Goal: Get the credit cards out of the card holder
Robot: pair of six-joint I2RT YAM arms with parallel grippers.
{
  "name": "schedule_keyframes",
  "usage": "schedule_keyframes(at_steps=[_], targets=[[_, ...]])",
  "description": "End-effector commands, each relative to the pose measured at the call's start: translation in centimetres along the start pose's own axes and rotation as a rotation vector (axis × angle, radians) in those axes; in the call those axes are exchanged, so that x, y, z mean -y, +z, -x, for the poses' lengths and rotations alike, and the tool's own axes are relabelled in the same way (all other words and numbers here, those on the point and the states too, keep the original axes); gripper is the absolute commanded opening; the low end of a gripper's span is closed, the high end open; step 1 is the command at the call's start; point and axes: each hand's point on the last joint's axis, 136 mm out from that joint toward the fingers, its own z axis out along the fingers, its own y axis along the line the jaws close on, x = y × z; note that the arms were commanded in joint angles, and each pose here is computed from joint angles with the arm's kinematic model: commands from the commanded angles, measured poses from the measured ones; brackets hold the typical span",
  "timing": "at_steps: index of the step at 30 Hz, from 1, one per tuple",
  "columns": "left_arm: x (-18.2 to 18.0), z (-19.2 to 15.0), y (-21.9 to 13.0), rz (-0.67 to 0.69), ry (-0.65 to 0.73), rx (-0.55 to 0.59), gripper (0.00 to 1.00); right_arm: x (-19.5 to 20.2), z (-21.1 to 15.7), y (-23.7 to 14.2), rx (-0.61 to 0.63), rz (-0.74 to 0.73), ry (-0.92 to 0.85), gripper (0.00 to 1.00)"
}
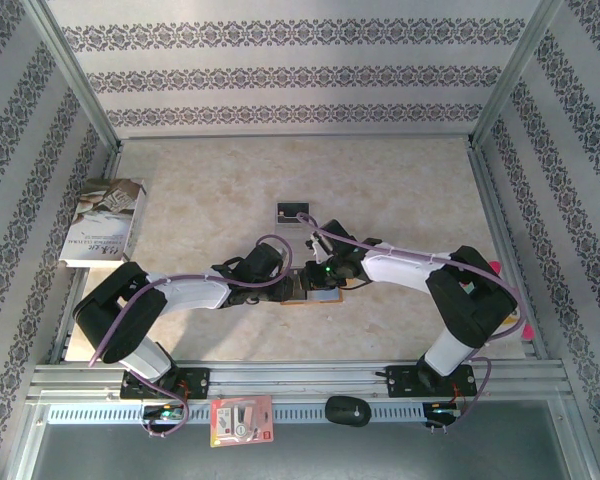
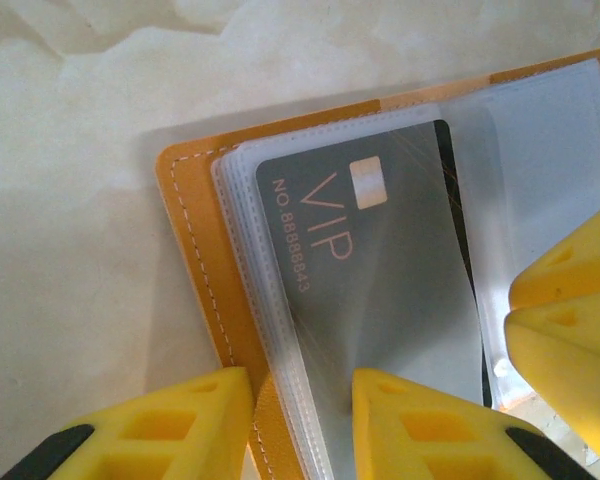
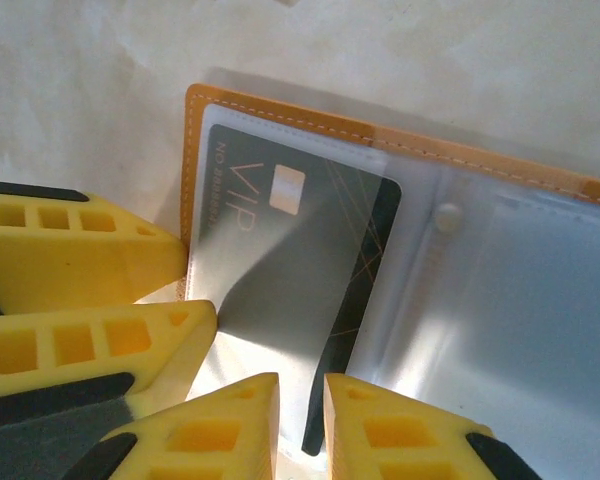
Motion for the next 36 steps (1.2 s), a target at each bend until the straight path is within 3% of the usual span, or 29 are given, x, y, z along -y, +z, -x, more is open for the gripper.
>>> schedule_keyframes(at_steps=[1,27,36], targets=[[-4.9,-4.9,1.0,0.152,-0.029,-0.155,0.32,0.4,0.9,0.3,0.014,-0.005,0.025,0.20],[-5.3,-5.1,1.7,0.131,-0.048,-0.174,0.31,-0.4,1.0,1.6,-0.004,0.130,0.067,0.21],[-5.3,-5.0,2.0,0.124,-0.058,-0.176,0.31,-1.1,1.0,1.5,0.001,0.196,0.074,0.12]])
